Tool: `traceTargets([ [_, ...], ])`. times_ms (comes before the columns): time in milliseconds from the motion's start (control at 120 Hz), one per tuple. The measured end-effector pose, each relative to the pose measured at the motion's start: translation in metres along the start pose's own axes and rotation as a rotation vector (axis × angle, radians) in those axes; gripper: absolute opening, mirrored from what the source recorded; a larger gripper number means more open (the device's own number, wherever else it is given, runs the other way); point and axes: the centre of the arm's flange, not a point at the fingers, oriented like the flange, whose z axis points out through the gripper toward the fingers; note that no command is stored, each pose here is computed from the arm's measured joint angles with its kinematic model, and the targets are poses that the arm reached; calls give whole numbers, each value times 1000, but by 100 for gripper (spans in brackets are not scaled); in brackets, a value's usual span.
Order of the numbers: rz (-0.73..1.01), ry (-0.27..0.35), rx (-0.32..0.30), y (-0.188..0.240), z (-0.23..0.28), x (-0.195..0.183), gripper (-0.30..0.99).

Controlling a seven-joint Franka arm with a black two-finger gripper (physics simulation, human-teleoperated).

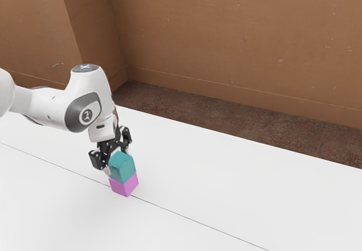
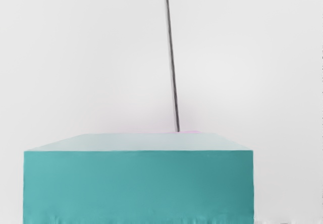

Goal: Pick up the blue block with one arm, and put the blue block on the pink block with one arm

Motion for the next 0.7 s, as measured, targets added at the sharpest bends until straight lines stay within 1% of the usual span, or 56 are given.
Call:
traceTargets([
  [42, -8, 1, -1, 1, -1, -5, 59],
  [92, -20, 0, 13, 3, -13, -10, 61],
  [175, -43, 6, 73, 15, -69, -13, 64],
  [225, -43, 14, 115, 24, -116, -5, 65],
  [308, -40, 20, 205, 11, -218, 21, 66],
  [350, -95, 18, 249, 5, -273, 17, 67],
  [383, -169, 13, 261, 4, -306, 5, 67],
  [417, -248, -1, 250, 5, -323, -6, 67],
  [450, -320, -13, 232, 6, -329, -13, 68],
  [558, -511, -32, 159, 7, -326, -18, 68],
  [625, -614, -42, 110, 4, -314, -20, 69],
  [700, -717, -50, 82, 6, -311, -21, 69],
])
